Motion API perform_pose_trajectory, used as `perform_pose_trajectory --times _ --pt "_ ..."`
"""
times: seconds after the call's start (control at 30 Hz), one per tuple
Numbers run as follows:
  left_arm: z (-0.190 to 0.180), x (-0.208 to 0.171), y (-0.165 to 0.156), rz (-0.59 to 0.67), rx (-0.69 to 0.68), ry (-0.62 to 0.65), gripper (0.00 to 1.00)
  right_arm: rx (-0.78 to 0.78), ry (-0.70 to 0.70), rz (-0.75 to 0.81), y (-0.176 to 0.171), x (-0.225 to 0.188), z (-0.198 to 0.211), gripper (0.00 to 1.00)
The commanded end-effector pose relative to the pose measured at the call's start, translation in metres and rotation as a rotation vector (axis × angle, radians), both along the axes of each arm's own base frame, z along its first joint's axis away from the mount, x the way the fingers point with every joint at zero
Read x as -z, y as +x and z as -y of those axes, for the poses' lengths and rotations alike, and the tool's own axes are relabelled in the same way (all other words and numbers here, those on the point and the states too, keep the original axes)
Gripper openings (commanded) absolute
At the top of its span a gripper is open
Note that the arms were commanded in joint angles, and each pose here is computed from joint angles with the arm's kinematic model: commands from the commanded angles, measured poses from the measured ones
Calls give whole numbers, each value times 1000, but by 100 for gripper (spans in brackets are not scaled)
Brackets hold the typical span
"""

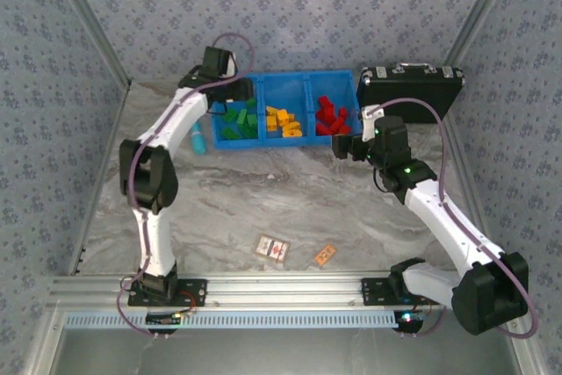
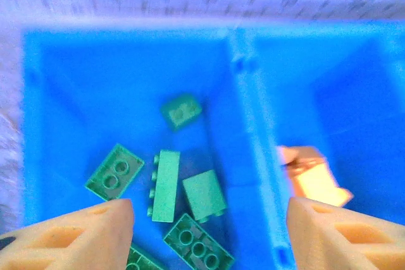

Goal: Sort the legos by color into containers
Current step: Reset both arms

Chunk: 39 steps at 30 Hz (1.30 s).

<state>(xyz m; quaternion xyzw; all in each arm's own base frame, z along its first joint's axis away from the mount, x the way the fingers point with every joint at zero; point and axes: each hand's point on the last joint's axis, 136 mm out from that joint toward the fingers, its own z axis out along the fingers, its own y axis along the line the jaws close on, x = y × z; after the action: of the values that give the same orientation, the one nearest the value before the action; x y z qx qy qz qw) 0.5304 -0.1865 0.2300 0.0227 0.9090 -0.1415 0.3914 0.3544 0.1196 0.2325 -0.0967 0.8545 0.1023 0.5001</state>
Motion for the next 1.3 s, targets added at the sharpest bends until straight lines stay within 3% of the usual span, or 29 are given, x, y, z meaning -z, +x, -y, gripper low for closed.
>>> perform_pose_trajectory --times 0.0,0.2,0.33,0.5,0.67,0.77,0.83,0.9,1.0,1.2,1.27 --pt "-9 -68 -32 115 31 15 66 16 7 32 2 -19 -1 100" --pt "-39 -128 -98 281 -8 21 68 22 -14 45 1 -27 -1 100" --pt "-75 -139 -153 392 -99 50 69 32 -7 59 0 -35 1 100" --pt "-136 -108 -216 466 -281 141 73 34 8 60 -5 -39 2 100" --pt "-182 -43 -249 557 -451 255 84 33 22 52 -13 -34 4 100" --pt "-192 7 -251 570 -454 361 92 34 22 36 -17 -28 4 100" --pt "-201 36 -247 557 -500 349 100 37 15 24 -21 -25 6 100" --pt "-214 59 -242 545 -562 295 100 49 7 17 -24 -21 9 100" --pt "-226 77 -231 577 -592 233 100 63 6 1 -29 -14 12 100" --pt "-213 89 -185 583 -451 313 100 69 12 -59 -48 3 16 100" --pt "-208 103 -168 527 -414 318 100 79 18 -72 -57 6 18 100"
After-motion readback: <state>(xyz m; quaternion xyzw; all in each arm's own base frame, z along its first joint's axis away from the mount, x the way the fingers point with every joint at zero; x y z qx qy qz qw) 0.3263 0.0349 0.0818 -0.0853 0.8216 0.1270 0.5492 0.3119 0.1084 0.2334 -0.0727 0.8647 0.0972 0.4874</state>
